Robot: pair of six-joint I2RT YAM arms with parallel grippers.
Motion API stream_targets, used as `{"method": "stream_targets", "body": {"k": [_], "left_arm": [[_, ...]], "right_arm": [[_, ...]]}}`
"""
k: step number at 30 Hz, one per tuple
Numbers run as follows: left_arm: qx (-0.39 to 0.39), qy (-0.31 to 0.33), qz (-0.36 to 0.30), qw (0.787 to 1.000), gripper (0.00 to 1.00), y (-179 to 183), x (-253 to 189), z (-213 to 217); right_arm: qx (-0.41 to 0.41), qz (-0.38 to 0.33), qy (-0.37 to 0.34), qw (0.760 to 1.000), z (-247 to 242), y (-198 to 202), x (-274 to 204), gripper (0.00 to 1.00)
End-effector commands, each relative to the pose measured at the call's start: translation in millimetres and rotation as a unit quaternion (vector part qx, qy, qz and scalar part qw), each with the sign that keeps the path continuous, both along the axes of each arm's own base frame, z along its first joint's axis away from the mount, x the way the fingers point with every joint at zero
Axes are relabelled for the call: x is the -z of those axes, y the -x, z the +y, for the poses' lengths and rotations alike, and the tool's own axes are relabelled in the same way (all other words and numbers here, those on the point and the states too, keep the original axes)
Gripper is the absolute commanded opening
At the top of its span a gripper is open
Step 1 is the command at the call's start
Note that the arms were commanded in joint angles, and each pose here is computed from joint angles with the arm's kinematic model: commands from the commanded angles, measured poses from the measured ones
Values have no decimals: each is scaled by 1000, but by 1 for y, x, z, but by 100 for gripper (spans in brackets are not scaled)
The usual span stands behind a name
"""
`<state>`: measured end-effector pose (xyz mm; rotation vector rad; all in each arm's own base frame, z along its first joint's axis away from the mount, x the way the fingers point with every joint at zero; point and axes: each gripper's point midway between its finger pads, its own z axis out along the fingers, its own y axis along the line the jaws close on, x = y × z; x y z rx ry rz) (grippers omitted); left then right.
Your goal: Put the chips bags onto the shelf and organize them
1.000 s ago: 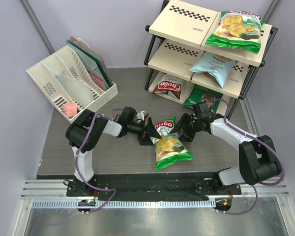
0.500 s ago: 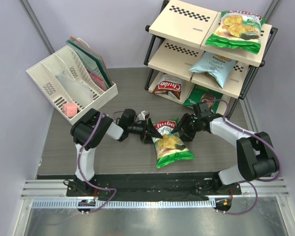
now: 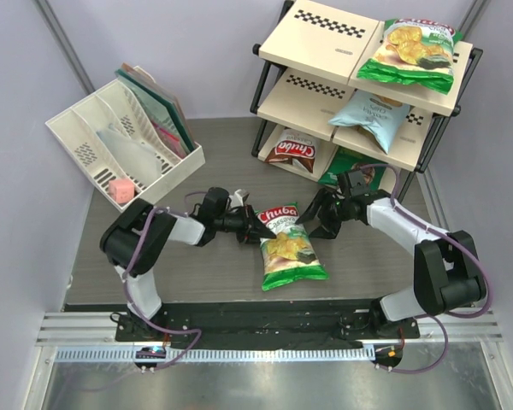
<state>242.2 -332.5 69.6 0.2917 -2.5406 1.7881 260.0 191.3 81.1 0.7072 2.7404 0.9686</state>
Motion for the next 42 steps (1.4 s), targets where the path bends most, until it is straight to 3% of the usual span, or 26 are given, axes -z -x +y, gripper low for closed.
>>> {"method": "stream_targets", "body": {"k": [1,12,17,22,28,37,42], "left_arm": [[-92,-126,-31,987,0,-31,19,33],[-212,-270,-18,939,0,-54,30,103],[-251,-305,-13,919,0,-59,26,125],[-249,-299,-16,921,0,-66,22,120],[-237,-277,-15,931,0,-81,19,103],[-219,-229,-14,948,0,-97,-3,51],[-229,-212,-6,950,0,-96,-23,48]], "right_arm": [[-61,15,27,998,-9,26,-17,65],[-64,-20,36,997,-19,38,-48,72],[-61,-42,31,997,-18,32,-55,73],[-64,-53,48,995,-32,36,-73,75],[-59,-85,16,995,-26,44,-107,76],[-65,-78,16,995,0,57,-72,79],[-57,-91,39,993,6,50,-49,82]]}}
